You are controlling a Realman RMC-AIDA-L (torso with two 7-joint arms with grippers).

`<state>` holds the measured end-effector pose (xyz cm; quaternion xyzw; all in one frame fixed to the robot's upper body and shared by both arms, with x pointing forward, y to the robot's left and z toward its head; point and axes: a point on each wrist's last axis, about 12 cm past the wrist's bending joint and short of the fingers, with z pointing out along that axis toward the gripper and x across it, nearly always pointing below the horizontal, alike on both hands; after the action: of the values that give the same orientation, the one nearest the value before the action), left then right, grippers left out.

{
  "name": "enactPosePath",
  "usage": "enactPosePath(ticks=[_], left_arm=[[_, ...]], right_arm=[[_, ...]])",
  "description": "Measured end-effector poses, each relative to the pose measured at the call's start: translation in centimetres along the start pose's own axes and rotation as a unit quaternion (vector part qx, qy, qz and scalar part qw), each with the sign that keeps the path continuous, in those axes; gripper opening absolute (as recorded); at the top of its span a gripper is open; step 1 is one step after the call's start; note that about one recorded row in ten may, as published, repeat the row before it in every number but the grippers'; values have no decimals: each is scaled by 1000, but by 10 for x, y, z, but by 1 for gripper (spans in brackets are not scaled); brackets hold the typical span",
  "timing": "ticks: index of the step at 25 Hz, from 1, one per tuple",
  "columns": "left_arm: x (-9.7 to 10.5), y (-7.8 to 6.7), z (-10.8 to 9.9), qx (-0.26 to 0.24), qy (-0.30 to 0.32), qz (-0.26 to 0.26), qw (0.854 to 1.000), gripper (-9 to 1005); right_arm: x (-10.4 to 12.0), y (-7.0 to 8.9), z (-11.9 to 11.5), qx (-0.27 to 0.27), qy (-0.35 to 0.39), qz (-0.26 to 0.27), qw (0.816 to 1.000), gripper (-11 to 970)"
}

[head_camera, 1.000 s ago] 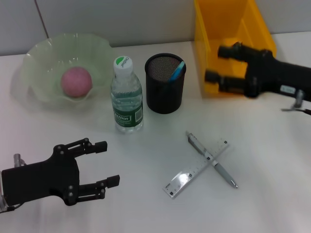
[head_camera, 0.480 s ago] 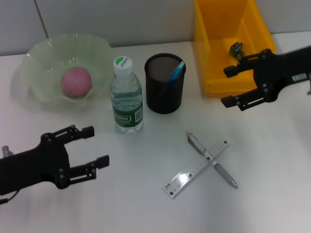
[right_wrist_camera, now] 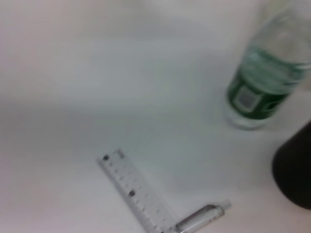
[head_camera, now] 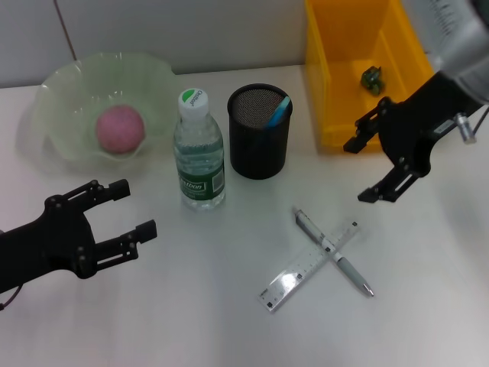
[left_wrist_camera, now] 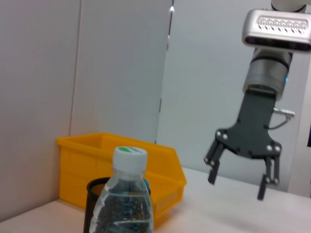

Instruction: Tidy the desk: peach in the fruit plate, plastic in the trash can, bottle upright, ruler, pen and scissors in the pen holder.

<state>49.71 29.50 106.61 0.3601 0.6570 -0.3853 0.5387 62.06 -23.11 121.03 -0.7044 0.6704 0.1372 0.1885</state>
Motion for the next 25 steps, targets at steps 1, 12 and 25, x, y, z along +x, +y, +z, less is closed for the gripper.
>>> enactPosePath(ticks=[1, 12, 25], left_arm=[[0, 0, 0, -2, -3, -2, 1000, 808], [5, -4, -2, -15, -23, -21, 999, 808], [12, -9, -4, -18, -27, -34, 999, 808]], right_arm=[[-5, -1, 3, -4, 12, -11, 1000, 819], [-34, 6, 40, -37, 120, -98, 987, 818], [-41, 11, 79, -38, 179, -165, 969, 818]])
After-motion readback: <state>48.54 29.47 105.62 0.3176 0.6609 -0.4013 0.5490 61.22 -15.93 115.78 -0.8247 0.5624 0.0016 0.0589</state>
